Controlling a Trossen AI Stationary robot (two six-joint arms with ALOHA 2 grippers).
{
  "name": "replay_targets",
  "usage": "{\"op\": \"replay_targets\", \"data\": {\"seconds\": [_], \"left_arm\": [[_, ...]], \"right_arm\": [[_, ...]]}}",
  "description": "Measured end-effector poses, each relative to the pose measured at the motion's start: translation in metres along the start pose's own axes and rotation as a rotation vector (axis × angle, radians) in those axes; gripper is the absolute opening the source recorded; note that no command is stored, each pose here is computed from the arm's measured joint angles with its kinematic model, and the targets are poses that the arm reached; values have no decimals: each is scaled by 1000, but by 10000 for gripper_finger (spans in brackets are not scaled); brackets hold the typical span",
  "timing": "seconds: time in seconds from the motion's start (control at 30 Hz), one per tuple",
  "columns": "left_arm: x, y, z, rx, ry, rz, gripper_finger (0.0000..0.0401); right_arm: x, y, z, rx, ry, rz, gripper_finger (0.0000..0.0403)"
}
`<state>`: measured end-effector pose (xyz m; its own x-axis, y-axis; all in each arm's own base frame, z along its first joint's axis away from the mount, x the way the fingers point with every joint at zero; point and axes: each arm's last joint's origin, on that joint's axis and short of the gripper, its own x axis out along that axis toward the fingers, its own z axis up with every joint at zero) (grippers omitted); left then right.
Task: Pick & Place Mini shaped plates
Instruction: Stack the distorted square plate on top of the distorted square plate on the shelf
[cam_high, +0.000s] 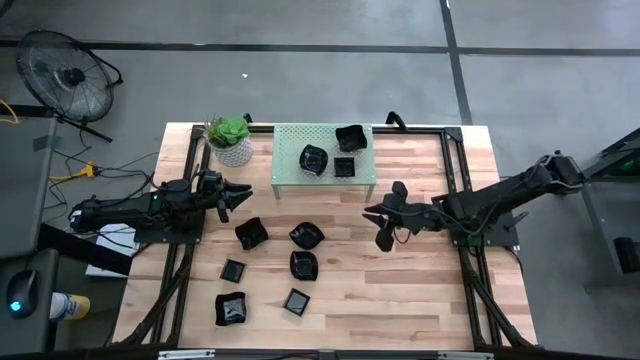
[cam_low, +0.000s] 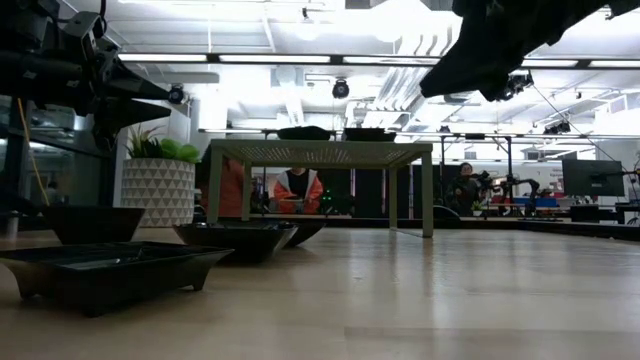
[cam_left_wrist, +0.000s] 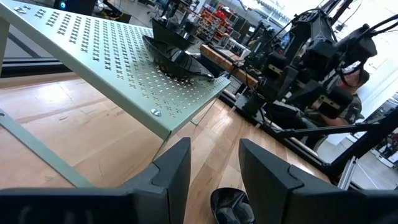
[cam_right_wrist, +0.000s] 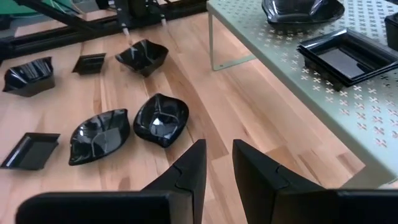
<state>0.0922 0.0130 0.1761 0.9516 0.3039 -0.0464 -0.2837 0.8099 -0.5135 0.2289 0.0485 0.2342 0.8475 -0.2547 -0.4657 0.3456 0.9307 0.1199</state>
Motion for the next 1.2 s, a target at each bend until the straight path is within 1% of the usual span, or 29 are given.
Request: {"op": "replay_targets", "data": {"seconds": [0.47,0.6,0.7,0.77,0.87,0.93,1.03,1.13,1.2], "left_arm": [[0,0,0,-1,-7,2,133],[0,1,0,-25,-22,36,133],[0,0,0,-2,8,-12,134],[0,-2,-1,46,41,-59,133],[-1,-6,4,59,95,-72,134],[-2,-9,10,66,140,-45,134],[0,-13,16,81,252,24,134],[4,-23,27,51,364,48,134],[8,-26,29,32,476,91,134]], "right_arm": [[0,2,3,-3,-35,11,74],[0,2,3,-16,-35,11,74],[0,2,3,-26,-36,8,74],[0,2,3,-29,-34,11,74],[0,3,3,-30,-28,28,74],[0,3,3,-37,-22,42,74],[0,3,3,-43,-21,46,74],[0,3,3,-45,-22,47,74],[0,3,3,-48,-22,47,74]]}}
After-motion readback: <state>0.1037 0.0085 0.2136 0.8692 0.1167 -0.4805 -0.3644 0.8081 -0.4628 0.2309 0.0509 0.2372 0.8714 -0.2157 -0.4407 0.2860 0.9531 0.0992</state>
